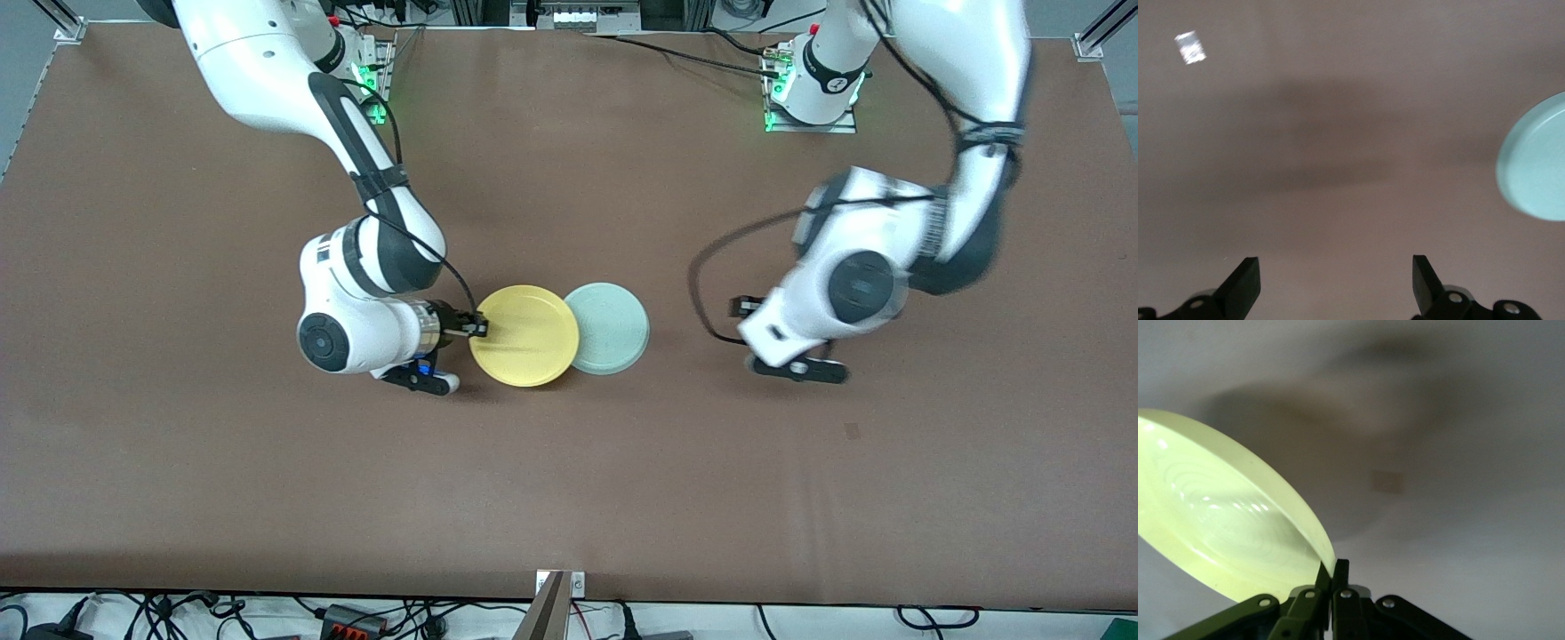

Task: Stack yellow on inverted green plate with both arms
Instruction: 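Lower the yellow plate onto the green plate while the left gripper withdraws, then open the right gripper to release the yellow plate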

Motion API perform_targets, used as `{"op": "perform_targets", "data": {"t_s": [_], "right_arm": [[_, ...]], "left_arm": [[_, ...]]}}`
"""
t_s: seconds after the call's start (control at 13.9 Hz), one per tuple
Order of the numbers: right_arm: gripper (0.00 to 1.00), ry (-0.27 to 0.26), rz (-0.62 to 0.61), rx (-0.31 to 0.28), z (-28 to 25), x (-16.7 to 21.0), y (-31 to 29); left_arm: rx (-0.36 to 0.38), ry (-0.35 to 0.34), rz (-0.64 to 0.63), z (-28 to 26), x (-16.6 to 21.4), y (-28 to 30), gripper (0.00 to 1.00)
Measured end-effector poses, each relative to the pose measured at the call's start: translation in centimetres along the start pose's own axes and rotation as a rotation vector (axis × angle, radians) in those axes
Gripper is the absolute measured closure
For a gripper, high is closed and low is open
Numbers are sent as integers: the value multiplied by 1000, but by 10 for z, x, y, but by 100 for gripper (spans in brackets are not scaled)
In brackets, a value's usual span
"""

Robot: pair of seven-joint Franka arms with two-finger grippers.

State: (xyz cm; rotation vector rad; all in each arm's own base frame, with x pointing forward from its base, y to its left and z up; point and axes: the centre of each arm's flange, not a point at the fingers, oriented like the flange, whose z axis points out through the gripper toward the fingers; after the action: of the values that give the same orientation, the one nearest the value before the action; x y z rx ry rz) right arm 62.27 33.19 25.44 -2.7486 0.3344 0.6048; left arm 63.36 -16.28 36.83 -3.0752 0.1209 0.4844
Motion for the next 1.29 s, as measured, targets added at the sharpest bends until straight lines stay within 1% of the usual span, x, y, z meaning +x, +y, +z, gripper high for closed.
{"op": "perform_targets", "data": {"t_s": [0.07, 0.22, 0.29, 0.36, 0.5, 0.72, 0.86, 1.0, 1.15, 1.22, 1.29], "right_arm": [[97, -2, 19, 17, 8, -4, -9], [97, 8, 56, 42, 25, -15, -31], [97, 18, 66, 49, 34, -21, -41], [97, 26, 71, 55, 45, -24, -48], [97, 40, 96, 82, 61, -23, -55], [97, 34, 115, 107, 71, -20, -56], [97, 30, 121, 126, 74, -23, -60], [97, 34, 120, 133, 82, -27, -67], [97, 29, 117, 122, 93, -32, -70], [97, 25, 117, 115, 98, -34, -70], [97, 21, 120, 110, 102, -34, -68]], "left_arm": [[-21, -28, -22, -3, -1, -30, 0], [-29, -61, -49, -15, -12, -54, 0], [-22, -67, -55, -23, -19, -60, 0], [1, -59, -60, -33, -25, -65, 0], [66, -1, -63, -63, -39, -74, 0], [77, 108, -70, -124, -76, -78, 0], [75, 157, -76, -152, -101, -80, 0], [73, 201, -79, -160, -120, -82, 0], [69, 279, -65, -152, -128, -88, 0], [49, 304, -47, -148, -130, -91, 0], [11, 323, -23, -148, -131, -94, 0]]}}
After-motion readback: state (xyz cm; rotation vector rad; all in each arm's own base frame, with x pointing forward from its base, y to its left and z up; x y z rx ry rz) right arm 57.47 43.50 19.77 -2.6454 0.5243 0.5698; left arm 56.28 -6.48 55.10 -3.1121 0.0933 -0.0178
